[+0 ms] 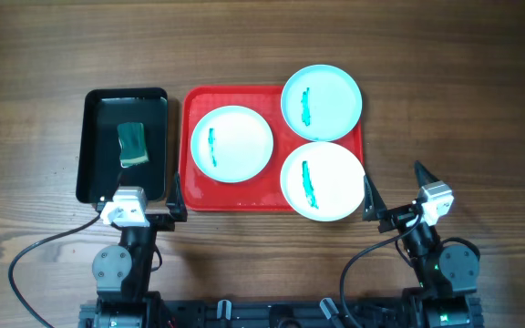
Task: Clean dirty plates on tray and stack at the side
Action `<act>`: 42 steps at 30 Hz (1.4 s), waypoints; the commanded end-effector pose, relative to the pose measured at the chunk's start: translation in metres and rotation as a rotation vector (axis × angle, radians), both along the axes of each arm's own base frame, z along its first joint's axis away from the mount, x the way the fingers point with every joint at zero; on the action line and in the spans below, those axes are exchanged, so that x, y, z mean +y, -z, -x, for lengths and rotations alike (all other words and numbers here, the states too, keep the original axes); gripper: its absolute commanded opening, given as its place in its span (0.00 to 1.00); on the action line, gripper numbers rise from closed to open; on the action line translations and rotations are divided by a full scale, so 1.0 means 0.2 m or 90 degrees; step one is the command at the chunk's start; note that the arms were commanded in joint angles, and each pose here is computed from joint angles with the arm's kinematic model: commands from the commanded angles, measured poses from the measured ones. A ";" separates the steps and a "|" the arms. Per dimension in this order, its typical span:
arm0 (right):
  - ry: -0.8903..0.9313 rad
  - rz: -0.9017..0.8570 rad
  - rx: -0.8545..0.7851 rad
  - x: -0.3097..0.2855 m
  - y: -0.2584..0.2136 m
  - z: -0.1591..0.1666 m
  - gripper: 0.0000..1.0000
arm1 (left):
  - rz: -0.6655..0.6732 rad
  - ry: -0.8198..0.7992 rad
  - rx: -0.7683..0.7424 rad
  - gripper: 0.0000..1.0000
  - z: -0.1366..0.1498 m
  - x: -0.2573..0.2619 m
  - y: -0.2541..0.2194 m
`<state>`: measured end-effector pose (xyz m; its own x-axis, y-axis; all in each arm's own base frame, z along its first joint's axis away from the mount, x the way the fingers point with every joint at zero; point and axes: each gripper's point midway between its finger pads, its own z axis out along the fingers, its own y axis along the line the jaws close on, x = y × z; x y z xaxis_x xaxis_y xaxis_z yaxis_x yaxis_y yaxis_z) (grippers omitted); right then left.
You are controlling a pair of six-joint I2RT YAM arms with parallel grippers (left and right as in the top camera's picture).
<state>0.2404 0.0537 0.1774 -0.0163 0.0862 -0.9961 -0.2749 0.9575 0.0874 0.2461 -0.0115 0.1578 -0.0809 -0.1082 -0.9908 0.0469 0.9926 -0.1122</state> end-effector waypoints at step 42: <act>-0.064 -0.016 -0.029 0.08 -0.19 0.04 1.00 | 0.007 0.065 -0.032 1.00 0.02 -0.09 -0.23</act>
